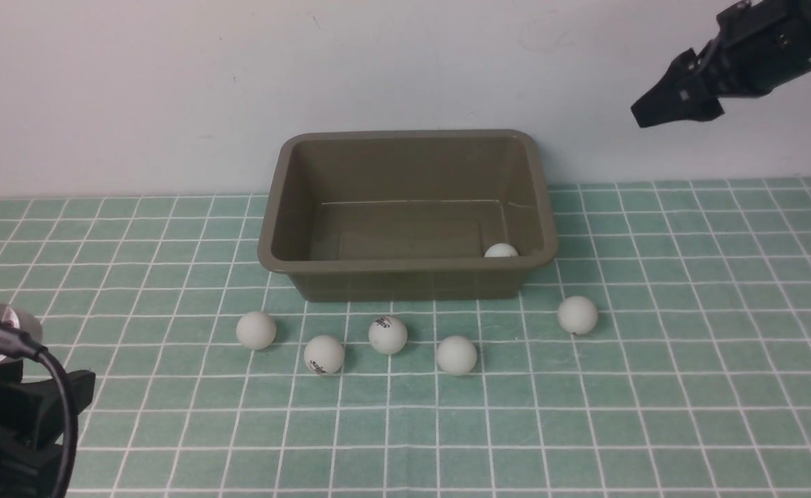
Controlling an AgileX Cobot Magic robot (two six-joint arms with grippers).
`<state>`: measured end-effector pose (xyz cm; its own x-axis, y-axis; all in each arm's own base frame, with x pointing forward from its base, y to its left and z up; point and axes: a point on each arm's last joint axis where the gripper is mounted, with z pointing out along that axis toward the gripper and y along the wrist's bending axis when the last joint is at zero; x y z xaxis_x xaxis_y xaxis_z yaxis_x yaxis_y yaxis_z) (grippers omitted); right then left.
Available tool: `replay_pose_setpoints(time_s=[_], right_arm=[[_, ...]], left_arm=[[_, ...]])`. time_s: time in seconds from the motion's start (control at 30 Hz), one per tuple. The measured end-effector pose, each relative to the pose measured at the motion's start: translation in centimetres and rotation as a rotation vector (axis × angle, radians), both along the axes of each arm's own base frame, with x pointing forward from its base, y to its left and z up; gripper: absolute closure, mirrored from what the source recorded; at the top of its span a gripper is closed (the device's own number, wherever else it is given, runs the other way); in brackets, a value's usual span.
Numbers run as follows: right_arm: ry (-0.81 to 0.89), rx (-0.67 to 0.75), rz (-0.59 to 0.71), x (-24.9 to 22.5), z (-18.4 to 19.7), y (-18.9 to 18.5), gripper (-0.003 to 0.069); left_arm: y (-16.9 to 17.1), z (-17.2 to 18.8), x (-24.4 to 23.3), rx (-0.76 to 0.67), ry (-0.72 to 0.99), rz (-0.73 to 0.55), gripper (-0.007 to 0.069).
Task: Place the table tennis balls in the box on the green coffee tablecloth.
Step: 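Reach for and grasp a ping pong ball on the table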
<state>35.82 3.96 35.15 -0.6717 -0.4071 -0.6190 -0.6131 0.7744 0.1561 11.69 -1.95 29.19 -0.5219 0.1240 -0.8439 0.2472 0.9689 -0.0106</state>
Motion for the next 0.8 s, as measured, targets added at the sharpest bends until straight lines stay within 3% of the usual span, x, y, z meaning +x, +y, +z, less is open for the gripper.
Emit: replay_pose_setpoints(time_s=[0.33,0.63,0.8], right_arm=[[0.146,0.013,-0.021,-3.2,-6.1,1.4,0.0215],[-0.004,-0.058,-0.074,-1.7,-12.7,6.0,0.0215],[-0.001,-0.067,-0.124,0.1,-15.3,6.7,0.0215]], left_arm=[[0.0,0.0,0.0,0.000,0.000,0.000,0.0230],[0.0,0.0,0.0,0.000,0.000,0.000,0.0230],[0.0,0.0,0.0,0.000,0.005,-0.002,0.0230]])
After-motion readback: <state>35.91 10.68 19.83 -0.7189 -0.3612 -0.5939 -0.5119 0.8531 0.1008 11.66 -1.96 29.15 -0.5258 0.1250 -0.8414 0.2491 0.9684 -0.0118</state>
